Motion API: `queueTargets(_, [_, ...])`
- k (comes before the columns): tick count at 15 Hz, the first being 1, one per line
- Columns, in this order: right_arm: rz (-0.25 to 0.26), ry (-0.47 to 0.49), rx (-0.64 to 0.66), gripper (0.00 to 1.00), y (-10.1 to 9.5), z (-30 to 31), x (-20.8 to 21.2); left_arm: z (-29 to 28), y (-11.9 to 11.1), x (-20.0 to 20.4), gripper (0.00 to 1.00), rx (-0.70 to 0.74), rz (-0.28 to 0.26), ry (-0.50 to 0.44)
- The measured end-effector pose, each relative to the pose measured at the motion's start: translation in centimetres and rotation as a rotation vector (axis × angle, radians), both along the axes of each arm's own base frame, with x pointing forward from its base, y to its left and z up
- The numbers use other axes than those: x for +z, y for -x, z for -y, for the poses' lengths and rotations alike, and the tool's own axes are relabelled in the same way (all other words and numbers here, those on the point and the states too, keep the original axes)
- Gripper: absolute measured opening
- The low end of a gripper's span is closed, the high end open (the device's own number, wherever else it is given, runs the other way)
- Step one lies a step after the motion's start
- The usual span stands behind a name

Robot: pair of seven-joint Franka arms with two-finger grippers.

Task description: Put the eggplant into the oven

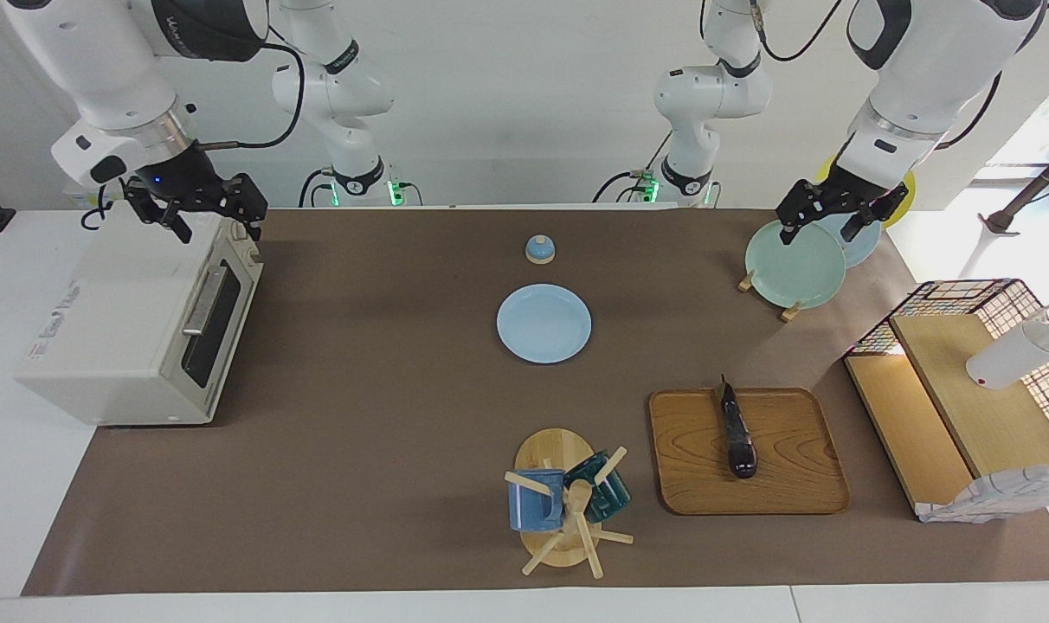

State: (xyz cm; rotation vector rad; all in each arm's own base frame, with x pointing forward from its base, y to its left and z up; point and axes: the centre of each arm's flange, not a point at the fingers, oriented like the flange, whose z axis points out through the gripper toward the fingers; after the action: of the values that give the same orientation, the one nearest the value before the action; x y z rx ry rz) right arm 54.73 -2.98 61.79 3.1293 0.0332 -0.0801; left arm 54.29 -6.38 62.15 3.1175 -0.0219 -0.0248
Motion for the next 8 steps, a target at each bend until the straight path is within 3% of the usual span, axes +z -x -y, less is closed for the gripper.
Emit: queueTargets(8, [0.0,0.0,0.0,1.0,0.0,0.0,0.0,0.13,-0.06,0.04,1.0,-0.002,0.007,0.001])
